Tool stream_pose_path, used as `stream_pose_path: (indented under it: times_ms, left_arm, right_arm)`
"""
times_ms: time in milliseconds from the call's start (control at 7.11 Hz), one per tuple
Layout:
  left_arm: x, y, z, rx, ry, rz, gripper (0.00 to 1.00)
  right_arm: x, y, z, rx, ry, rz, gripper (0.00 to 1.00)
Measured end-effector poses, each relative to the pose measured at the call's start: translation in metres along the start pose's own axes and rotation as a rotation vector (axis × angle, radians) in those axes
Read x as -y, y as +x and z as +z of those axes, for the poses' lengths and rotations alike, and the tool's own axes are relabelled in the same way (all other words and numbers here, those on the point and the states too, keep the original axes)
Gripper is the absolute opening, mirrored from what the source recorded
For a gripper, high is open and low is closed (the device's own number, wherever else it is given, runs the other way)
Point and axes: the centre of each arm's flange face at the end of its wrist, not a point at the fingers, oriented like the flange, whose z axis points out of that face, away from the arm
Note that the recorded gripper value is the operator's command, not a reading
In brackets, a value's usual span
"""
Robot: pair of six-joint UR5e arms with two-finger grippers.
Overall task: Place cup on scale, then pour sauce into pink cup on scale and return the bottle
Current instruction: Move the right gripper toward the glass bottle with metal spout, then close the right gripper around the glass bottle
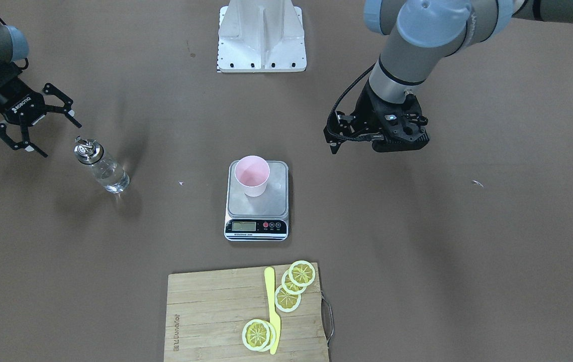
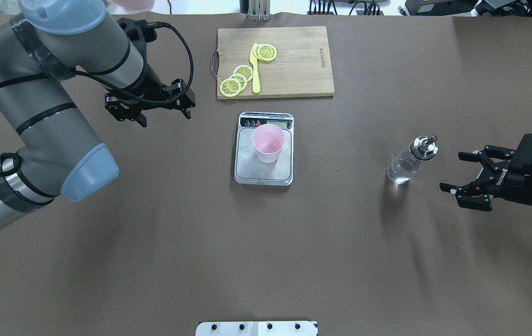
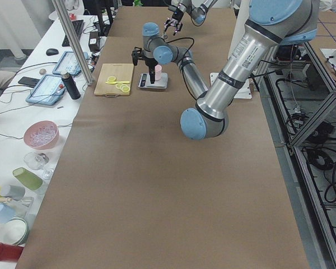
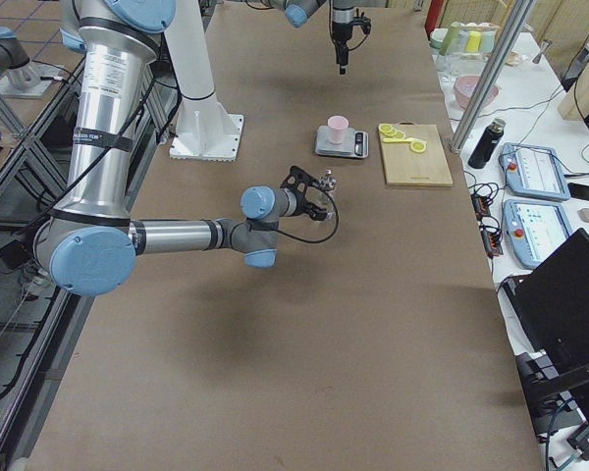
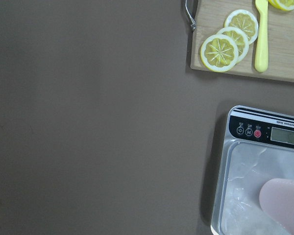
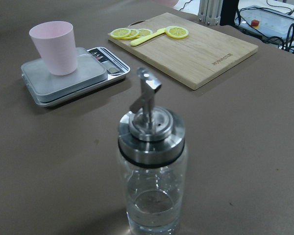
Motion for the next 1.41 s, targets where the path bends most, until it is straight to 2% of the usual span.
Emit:
stream_pose_path:
  times_ms: [281, 704, 1407]
  left_arm:
    - [0.000, -0.001, 0.000, 0.001, 0.000, 0.003, 1.00]
    - [0.001, -0.002, 0.001, 0.004, 0.000, 0.011, 1.00]
    - [0.002, -0.002, 0.003, 0.008, 0.001, 0.010, 1.00]
  right_arm:
    - [-0.008, -0.028, 0.022, -0.013, 0.018, -0.010, 0.99]
    - [-0.012, -0.030, 0.027, -0.050, 0.030, -0.011, 0.99]
    - [-0.010, -0.022, 0.044, -0.142, 0.076, -0.002, 0.99]
